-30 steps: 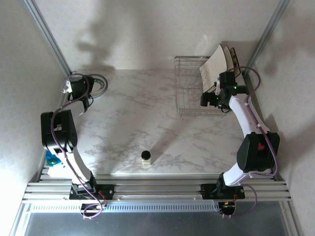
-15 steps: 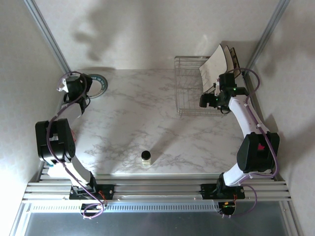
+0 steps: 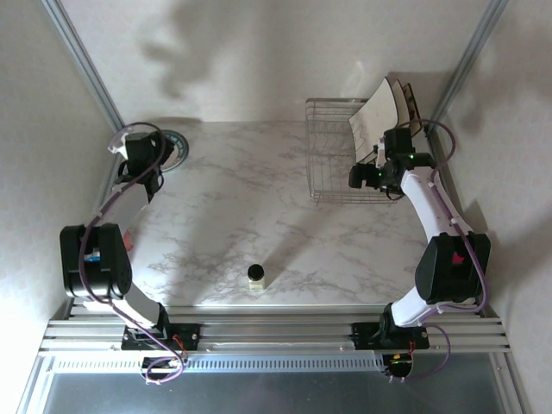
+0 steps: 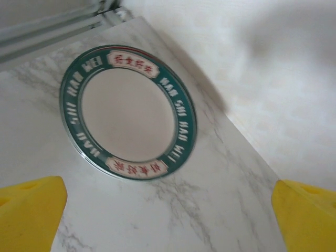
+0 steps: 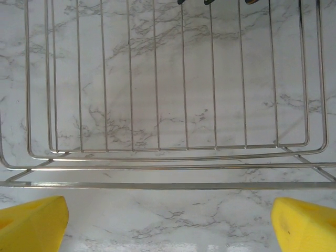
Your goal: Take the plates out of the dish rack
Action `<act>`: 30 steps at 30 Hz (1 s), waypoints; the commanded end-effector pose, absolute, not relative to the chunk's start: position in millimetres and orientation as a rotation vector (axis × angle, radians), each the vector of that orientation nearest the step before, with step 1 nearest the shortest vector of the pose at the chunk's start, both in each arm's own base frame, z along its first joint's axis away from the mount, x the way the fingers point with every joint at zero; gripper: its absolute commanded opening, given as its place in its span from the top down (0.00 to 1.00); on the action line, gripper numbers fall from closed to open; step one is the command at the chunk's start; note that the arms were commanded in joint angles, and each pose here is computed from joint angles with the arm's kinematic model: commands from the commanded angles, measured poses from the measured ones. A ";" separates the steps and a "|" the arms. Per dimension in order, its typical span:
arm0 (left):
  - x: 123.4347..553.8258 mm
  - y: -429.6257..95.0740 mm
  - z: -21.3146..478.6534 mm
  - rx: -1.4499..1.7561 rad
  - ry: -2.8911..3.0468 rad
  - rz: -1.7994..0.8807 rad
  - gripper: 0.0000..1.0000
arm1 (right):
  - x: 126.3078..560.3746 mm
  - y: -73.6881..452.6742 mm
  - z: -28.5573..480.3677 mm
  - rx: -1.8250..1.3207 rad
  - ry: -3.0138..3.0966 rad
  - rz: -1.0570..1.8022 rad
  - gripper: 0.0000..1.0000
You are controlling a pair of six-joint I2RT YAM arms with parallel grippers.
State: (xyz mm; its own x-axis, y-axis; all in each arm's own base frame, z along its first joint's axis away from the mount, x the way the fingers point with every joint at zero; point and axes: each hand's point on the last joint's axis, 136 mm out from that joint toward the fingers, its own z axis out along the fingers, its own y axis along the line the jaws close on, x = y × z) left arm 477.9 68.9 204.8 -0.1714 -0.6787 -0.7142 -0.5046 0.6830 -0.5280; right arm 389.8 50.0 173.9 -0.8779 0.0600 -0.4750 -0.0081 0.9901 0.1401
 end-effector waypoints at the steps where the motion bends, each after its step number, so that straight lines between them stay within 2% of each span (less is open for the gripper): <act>1: 464.8 43.3 237.8 -0.712 1.916 -0.054 0.01 | 394.4 49.9 208.3 0.032 2.551 0.211 0.01; 5: 455.5 11.4 242.5 -0.553 2.029 0.026 0.00 | 401.1 45.8 220.2 0.025 2.540 0.178 0.01; 12: 446.7 -39.3 226.3 -0.299 2.271 -0.061 0.00 | 413.5 43.4 248.9 0.010 2.483 0.154 0.01; 19: 441.9 -61.7 213.6 -0.169 2.361 -0.125 0.00 | 443.3 37.7 272.2 -0.007 2.449 0.086 0.01; 30: 451.1 -80.7 188.9 -0.069 2.446 -0.143 0.01 | 510.7 10.7 279.8 0.005 2.435 -0.058 0.01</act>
